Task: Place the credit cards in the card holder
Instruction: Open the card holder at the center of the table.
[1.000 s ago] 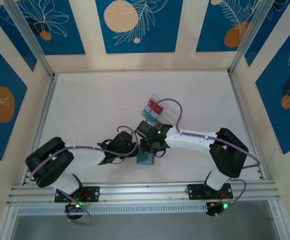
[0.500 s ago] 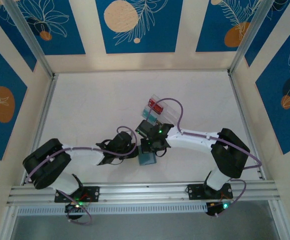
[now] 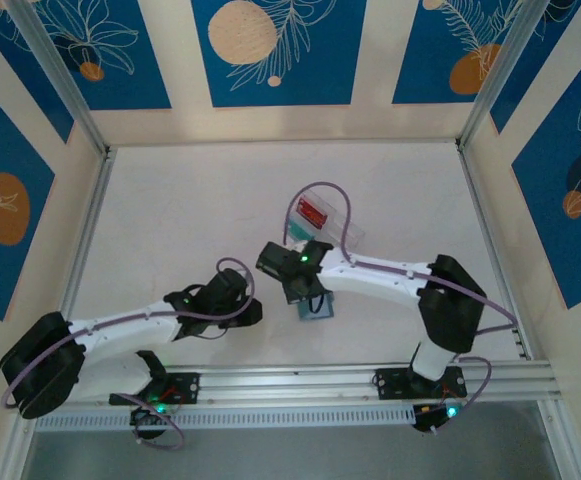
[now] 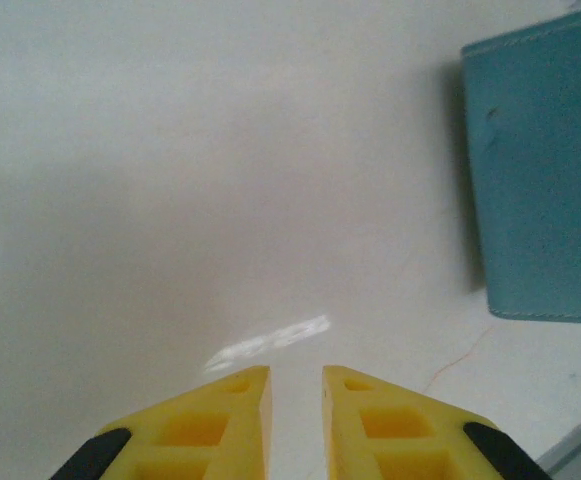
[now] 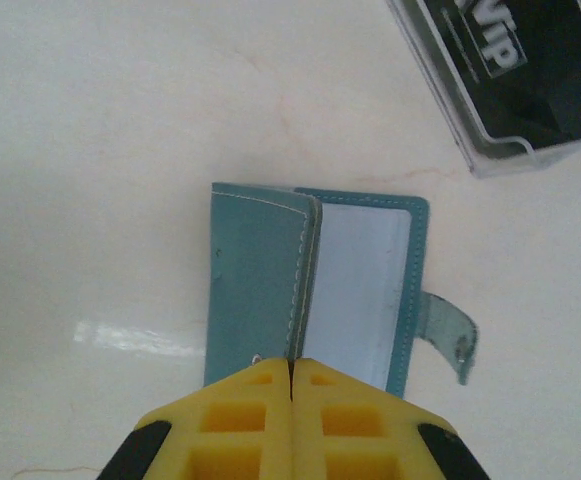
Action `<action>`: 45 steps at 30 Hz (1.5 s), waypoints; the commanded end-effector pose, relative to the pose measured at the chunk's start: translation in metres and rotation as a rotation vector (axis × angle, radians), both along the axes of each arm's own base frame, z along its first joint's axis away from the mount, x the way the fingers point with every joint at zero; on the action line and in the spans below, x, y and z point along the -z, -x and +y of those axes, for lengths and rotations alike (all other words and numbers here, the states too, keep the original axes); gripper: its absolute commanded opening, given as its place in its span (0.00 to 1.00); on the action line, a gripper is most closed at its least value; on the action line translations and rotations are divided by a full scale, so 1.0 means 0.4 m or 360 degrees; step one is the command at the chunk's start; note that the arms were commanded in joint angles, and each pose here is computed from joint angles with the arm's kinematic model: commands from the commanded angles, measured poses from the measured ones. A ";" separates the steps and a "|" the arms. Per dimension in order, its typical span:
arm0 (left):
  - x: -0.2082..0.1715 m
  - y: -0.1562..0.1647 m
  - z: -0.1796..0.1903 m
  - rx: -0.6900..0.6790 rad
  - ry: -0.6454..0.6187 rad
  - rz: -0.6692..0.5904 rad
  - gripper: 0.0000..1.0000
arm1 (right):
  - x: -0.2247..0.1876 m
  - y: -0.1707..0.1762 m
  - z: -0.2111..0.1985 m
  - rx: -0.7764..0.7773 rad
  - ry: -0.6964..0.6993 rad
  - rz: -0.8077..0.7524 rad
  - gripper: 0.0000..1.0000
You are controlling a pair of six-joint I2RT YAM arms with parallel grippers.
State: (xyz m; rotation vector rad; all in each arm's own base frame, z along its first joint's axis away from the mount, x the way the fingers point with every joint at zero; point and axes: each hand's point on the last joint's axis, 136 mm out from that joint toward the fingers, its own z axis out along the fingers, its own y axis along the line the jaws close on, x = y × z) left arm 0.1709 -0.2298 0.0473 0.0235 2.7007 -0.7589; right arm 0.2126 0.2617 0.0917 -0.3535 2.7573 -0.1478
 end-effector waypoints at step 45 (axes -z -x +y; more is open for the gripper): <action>-0.007 0.028 0.078 -0.0161 0.0121 0.0149 0.57 | 0.108 0.101 0.231 -0.0245 -0.0791 0.0495 0.77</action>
